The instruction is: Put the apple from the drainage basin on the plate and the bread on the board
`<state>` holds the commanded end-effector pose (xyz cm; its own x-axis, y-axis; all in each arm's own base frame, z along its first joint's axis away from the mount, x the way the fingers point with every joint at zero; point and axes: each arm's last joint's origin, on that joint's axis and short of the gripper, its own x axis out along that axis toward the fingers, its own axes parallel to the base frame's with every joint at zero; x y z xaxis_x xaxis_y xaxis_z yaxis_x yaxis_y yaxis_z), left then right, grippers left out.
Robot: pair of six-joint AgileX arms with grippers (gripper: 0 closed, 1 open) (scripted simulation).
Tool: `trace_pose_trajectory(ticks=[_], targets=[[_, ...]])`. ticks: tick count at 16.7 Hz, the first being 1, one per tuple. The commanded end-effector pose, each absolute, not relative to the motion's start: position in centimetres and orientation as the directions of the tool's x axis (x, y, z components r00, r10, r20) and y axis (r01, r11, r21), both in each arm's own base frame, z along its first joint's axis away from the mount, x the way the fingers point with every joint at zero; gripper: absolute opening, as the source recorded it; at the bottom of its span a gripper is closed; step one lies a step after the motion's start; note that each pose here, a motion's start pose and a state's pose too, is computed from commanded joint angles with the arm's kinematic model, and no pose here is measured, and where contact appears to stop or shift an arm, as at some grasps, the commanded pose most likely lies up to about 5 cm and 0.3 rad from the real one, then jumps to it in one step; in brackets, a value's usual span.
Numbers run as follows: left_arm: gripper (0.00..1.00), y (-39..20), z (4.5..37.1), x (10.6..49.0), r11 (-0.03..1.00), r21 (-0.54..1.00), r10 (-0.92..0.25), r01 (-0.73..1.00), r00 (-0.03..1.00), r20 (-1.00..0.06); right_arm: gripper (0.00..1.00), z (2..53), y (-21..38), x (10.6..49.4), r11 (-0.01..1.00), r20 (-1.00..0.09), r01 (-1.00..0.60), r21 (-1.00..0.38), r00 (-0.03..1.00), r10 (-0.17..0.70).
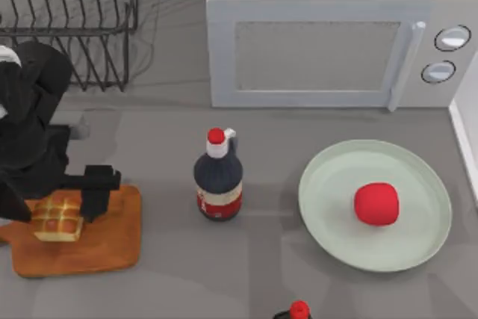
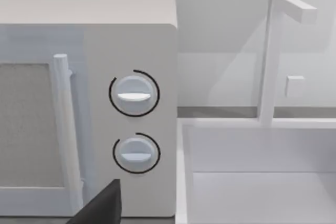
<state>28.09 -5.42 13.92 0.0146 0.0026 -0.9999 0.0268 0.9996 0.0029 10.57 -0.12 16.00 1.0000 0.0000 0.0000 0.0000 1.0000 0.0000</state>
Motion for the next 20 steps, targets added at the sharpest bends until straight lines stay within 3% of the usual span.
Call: trace_pose_trajectory(ticks=[11,15,20], targets=[[1.0,-5.3,14.4,27.9,1.0,-0.002,-0.003,0.029,0.044,-0.999,1.0,16.0,-0.1,10.6,1.0,0.0,0.0,0.0,1.0,0.0],[1.0,-4.7,16.3,26.2,0.999,-0.023,-0.029,0.038,0.173,-0.985,1.0,16.0,-0.1,10.6,1.0,0.0,0.0,0.0,1.0,0.0],[1.0,-3.3,18.8,22.1,0.998,-0.05,-0.066,0.048,0.438,-0.896,1.0,16.0,-0.1,10.6,1.0,0.0,0.0,0.0,1.0,0.0]])
